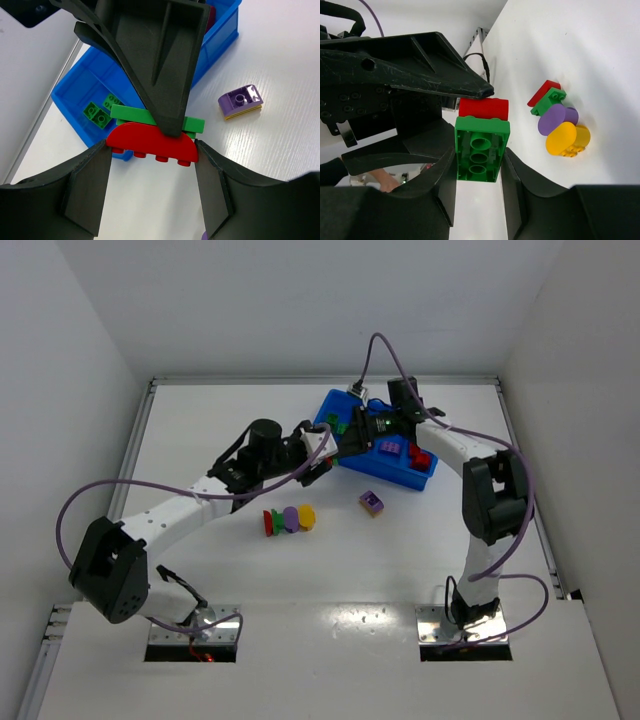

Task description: Sort the legos into containers by color

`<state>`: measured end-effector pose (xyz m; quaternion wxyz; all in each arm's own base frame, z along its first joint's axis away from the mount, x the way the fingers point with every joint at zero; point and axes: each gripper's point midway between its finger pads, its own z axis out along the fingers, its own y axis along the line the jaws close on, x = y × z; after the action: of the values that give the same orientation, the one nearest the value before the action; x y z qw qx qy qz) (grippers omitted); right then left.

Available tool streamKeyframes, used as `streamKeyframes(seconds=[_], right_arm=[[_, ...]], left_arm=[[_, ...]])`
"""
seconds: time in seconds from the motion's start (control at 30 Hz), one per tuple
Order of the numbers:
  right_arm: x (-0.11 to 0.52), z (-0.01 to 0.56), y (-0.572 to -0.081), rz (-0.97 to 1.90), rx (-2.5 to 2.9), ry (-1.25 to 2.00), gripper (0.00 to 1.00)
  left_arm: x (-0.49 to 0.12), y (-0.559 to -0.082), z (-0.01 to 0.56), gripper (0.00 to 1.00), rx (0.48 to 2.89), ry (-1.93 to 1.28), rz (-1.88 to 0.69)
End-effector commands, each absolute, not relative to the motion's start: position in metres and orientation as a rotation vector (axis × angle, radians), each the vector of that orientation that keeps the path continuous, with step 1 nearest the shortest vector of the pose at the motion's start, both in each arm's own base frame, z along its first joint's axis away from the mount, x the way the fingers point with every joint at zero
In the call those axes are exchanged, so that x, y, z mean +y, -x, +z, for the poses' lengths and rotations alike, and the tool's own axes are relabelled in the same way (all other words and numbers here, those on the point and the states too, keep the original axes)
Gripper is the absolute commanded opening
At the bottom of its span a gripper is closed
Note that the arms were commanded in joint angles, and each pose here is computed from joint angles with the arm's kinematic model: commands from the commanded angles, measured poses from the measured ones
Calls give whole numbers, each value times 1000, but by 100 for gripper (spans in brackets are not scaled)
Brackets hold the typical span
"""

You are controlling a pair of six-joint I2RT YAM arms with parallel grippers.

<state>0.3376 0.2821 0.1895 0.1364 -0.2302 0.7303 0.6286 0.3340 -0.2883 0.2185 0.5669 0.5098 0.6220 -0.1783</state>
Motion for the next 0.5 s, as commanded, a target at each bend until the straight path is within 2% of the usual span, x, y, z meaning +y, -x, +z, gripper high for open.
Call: streamKeyframes(seconds=[0.0,0.17,0.47], right_arm=[[282,198,-340,1796,2030,740,10],[268,201,-339,1780,2020,719,2],[235,212,-346,1726,1998,656,0]], left_arm=[[-301,-334,250,23,1370,-1178,-444],[-294,-338,243,23,1400,-1171,-429],[-266,-350,223,20,1502,-1156,-382]])
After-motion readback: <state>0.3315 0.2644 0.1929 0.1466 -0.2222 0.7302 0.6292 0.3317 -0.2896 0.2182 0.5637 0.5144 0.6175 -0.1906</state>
